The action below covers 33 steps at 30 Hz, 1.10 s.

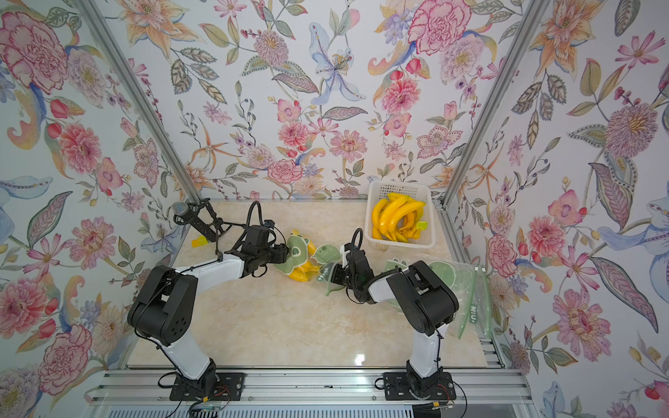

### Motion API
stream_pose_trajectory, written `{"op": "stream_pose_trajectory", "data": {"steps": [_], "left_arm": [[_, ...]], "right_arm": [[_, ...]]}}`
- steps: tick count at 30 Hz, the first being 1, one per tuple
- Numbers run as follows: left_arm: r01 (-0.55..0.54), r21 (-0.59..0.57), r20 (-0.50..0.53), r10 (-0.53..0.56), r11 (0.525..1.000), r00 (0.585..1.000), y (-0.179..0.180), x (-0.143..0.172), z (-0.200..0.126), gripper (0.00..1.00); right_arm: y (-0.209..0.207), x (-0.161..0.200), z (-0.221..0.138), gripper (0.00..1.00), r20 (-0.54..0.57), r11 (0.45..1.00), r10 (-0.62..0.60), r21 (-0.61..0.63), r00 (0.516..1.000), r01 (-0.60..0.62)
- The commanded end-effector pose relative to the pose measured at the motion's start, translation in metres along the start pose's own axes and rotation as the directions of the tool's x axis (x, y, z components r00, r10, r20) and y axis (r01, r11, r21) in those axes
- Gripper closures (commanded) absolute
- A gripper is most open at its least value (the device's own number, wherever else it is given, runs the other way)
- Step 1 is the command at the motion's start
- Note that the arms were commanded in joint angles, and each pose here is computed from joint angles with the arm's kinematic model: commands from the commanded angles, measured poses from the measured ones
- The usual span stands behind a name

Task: Open the zip-top bag and take out the banana
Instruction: Pick up the banana from the zipper food storage bag.

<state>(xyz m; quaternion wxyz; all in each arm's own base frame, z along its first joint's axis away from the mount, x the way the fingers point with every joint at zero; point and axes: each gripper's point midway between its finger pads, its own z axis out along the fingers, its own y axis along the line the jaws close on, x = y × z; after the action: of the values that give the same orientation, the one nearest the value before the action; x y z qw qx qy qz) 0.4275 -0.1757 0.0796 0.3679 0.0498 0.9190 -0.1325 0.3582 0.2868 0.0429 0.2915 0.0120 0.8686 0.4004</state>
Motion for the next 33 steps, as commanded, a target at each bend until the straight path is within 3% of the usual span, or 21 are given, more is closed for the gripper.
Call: {"op": "stream_pose_trajectory", "data": {"steps": [1,10,18,23,28,33], "left_arm": [[0.030,-0.023,0.007,-0.030,0.999,1.000,0.001,0.007,-0.005,0.41],[0.032,0.014,-0.017,-0.032,0.999,0.999,-0.023,0.021,0.001,0.56],[0.036,-0.003,-0.048,-0.037,0.999,0.998,-0.020,0.034,0.007,0.65],[0.018,-0.016,-0.061,-0.019,1.000,0.998,-0.017,0.035,0.008,0.70],[0.005,-0.037,-0.058,-0.007,0.999,0.998,-0.011,0.031,0.005,0.74],[0.007,-0.047,-0.053,-0.009,0.999,0.999,-0.006,0.027,0.002,0.77]], "right_arm": [[0.018,-0.006,0.005,0.36,0.011,0.996,0.035,-0.080,0.999,-0.034],[0.025,-0.004,0.015,0.35,-0.008,0.993,0.032,-0.112,0.999,-0.033],[0.038,-0.004,0.016,0.32,0.007,0.979,-0.030,-0.202,1.000,0.031],[0.072,-0.005,-0.004,0.35,0.088,0.915,-0.169,-0.356,0.982,0.189],[0.072,0.009,-0.007,0.37,0.069,0.886,-0.319,-0.331,0.945,0.324],[0.069,0.026,-0.007,0.45,0.018,0.865,-0.397,-0.327,0.918,0.380]]}}
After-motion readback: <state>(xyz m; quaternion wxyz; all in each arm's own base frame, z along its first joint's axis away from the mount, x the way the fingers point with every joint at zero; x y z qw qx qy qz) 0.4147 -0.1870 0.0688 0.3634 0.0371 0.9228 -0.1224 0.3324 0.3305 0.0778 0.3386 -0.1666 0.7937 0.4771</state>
